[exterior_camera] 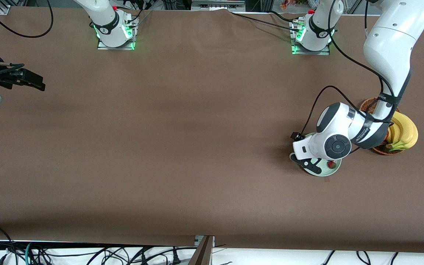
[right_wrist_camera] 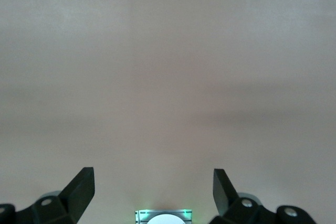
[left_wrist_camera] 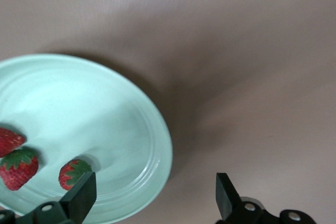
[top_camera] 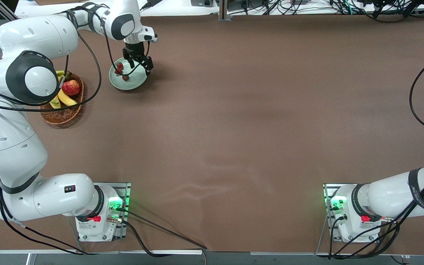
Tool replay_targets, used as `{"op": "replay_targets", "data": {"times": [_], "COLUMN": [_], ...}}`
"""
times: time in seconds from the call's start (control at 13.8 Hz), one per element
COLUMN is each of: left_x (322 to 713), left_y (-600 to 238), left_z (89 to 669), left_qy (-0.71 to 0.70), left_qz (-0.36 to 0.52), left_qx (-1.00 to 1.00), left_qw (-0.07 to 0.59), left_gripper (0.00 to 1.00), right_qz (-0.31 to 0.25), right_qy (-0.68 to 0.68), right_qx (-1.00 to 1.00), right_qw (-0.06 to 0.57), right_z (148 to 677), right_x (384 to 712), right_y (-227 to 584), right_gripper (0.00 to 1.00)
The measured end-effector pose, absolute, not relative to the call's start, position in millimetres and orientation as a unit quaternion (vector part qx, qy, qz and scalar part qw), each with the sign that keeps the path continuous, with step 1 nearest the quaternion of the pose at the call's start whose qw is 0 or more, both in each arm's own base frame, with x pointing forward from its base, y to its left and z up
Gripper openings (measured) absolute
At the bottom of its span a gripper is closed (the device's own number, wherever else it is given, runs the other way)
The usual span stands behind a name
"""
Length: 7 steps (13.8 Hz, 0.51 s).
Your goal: Collect all strawberries into plate
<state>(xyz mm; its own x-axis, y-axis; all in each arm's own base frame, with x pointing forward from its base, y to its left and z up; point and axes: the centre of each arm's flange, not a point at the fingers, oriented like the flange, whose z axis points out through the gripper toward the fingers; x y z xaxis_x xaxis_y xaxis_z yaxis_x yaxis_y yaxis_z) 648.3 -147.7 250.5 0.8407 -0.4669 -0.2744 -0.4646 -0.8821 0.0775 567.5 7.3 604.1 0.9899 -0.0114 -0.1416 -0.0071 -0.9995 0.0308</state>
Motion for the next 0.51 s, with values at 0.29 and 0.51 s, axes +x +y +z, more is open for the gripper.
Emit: {"op": "replay_targets", "data": {"times": [0.29,0.51], "left_x": [658,655], "left_y": [-135,-94], "left_z": [391,497], "left_qy": [-0.21,-0.171], "left_qz": [-0.106,-0.094], "left_qx": [0.972,0.98], "left_qw": [-0.007,-0.025], "left_gripper": [1.0,1.0], "right_qz": [-0.071,-0.071], "right_qy": [0.001,0.001], "right_qx": [0.997,0.997], "right_qw": [0.014,0.013], "right_z": [604,604], "right_x": [568,567], "right_y": [6,6], "right_gripper": [1.0,1.0]}}
